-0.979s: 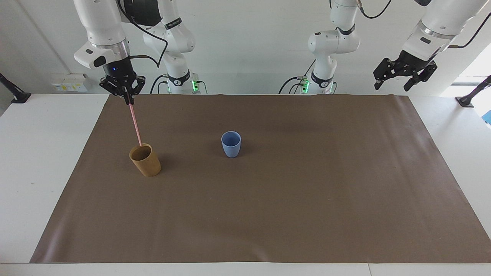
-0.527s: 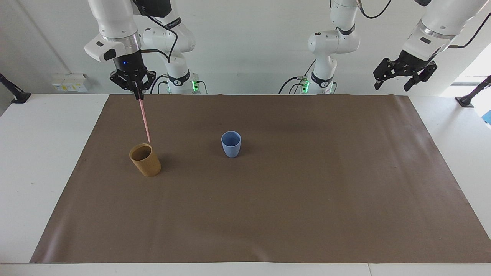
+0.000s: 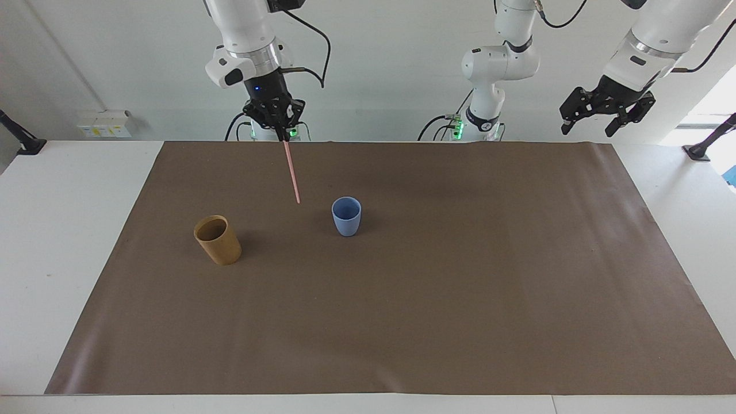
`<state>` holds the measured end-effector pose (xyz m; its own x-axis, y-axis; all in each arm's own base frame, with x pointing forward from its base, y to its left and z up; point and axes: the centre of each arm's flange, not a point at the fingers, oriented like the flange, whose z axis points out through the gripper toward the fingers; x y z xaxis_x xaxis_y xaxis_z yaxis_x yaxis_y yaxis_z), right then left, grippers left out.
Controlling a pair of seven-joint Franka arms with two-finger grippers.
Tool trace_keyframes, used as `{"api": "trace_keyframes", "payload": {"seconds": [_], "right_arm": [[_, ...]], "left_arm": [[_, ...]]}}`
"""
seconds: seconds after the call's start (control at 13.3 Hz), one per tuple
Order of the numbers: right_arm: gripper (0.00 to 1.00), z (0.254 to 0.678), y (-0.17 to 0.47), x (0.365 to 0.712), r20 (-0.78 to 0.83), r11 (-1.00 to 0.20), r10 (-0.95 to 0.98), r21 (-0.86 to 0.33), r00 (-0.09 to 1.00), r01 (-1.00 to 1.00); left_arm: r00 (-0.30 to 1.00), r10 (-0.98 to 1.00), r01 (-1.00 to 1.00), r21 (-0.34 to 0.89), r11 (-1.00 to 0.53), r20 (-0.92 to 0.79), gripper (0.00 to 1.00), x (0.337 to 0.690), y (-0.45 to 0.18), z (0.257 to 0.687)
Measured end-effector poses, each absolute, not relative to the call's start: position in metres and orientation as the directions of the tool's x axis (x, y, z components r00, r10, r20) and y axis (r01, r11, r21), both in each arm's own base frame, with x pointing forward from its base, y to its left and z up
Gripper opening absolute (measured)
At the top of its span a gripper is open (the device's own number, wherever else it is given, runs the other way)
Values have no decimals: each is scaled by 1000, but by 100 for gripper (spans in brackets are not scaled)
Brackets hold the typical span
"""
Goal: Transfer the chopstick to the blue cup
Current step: 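Carry the pink chopstick with the right gripper over the blue cup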
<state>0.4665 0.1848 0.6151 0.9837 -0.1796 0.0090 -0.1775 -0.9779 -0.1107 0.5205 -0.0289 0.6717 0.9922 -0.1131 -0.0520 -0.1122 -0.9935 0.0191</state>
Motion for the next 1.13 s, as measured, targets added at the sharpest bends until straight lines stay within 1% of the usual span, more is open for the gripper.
{"api": "trace_keyframes", "payload": {"seconds": [0.23, 0.45, 0.75, 0.98, 1.13], "right_arm": [[10, 610, 217, 461, -1, -973, -187, -137, 982, -186], [10, 598, 231, 463, -15, -973, -170, -155, 985, -171], [10, 565, 251, 468, -9, -975, -148, -165, 989, -147], [10, 536, 253, 472, 1, -975, -153, -165, 988, -151], [10, 525, 253, 471, 2, -975, -154, -163, 988, -152]], "left_arm": [[992, -113, -112, 19, -994, -52, 100, 520, -29, 672], [992, -113, -112, 19, -994, -52, 100, 520, -29, 672], [992, -113, -112, 19, -994, -52, 100, 520, -29, 672], [992, -113, -112, 19, -994, -52, 100, 520, -29, 672], [992, -113, -112, 19, -994, -52, 100, 520, -29, 672]]}}
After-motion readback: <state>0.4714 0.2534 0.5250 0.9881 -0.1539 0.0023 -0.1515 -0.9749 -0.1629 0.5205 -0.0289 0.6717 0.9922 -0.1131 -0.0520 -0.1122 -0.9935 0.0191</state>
